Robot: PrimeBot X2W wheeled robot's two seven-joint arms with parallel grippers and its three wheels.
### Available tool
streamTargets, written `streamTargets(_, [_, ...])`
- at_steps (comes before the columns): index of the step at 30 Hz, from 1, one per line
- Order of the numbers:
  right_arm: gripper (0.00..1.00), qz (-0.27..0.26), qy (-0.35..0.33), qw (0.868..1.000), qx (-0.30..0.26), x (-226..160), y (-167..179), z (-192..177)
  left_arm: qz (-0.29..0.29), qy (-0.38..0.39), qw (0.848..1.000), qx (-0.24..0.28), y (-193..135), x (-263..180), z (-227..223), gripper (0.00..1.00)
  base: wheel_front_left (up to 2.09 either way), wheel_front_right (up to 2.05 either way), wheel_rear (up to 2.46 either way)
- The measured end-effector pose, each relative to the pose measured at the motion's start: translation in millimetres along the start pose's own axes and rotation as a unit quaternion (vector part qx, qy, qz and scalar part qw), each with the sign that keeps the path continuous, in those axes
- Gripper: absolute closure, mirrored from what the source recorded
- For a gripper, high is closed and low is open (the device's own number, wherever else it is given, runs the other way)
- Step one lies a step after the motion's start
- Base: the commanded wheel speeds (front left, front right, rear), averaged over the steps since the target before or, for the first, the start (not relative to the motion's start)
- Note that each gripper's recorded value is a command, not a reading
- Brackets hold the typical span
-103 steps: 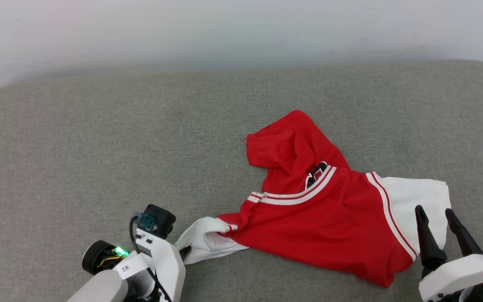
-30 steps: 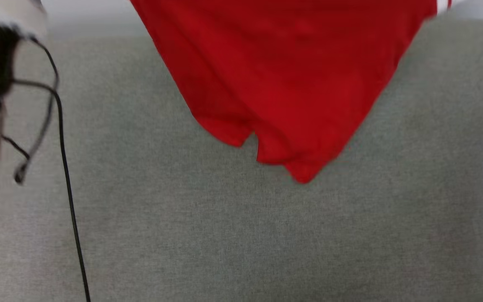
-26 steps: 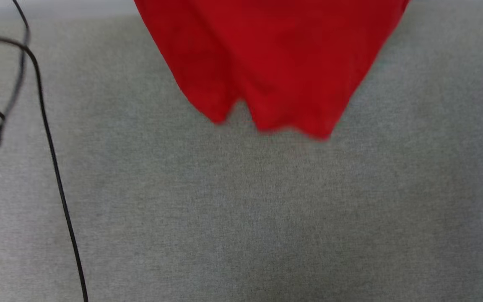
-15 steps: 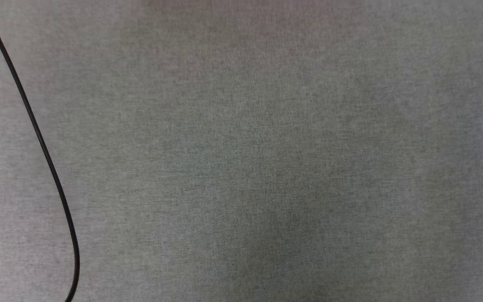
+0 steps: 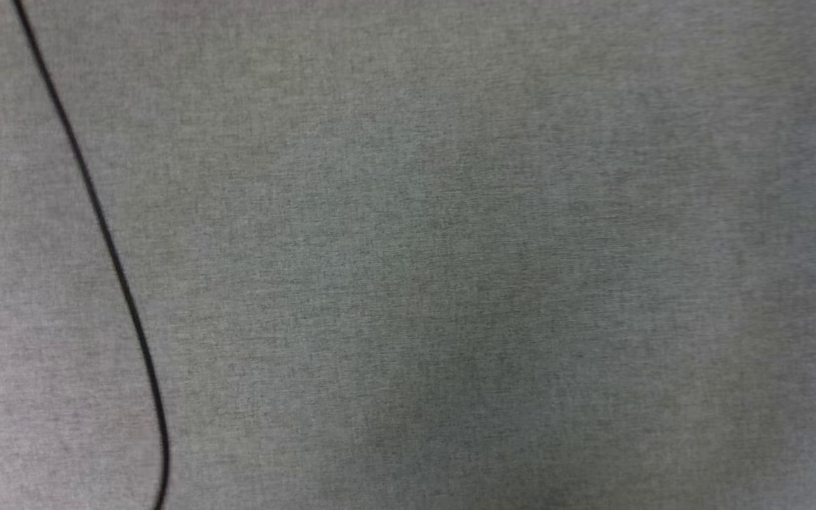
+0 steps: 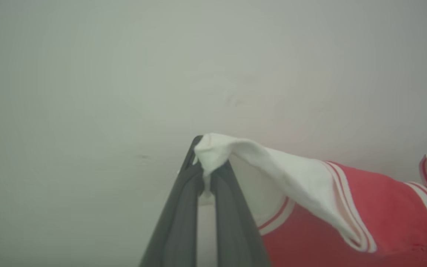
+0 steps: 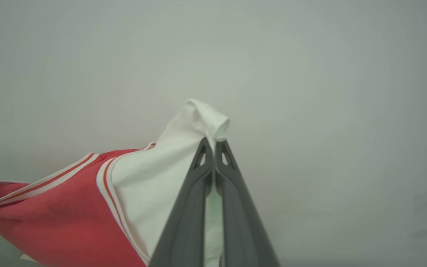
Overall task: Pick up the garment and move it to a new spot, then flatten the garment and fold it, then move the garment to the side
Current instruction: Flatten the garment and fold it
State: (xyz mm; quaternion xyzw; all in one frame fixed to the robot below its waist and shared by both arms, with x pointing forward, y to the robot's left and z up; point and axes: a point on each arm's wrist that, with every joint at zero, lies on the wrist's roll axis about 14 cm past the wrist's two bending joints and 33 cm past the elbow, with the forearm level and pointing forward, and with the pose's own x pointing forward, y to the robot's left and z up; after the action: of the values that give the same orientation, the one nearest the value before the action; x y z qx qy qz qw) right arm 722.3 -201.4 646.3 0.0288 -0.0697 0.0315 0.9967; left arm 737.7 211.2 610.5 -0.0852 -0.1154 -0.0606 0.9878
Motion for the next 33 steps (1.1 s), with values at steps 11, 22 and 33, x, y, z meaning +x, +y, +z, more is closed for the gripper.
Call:
streamTargets(11, [1.00, 0.001, 0.141, 0.988, 0.062, -69, 2, -142, 0.027, 0.130, 0.989, -0.068, 6, -89, -110, 1.00, 0.00, 0.00, 0.00])
streamTargets(22, [1.00, -0.018, 0.216, 0.969, 0.116, -195, -5, -200, 0.045, 0.194, 0.975, -0.101, 17, -208, -130, 1.00, 0.00, 0.00, 0.00])
streamTargets(33, [1.00, -0.039, 0.254, 0.957, 0.131, -301, -16, -195, 0.050, 0.193, 0.975, -0.100, 8, -294, -102, 1.00, 0.00, 0.00, 0.00])
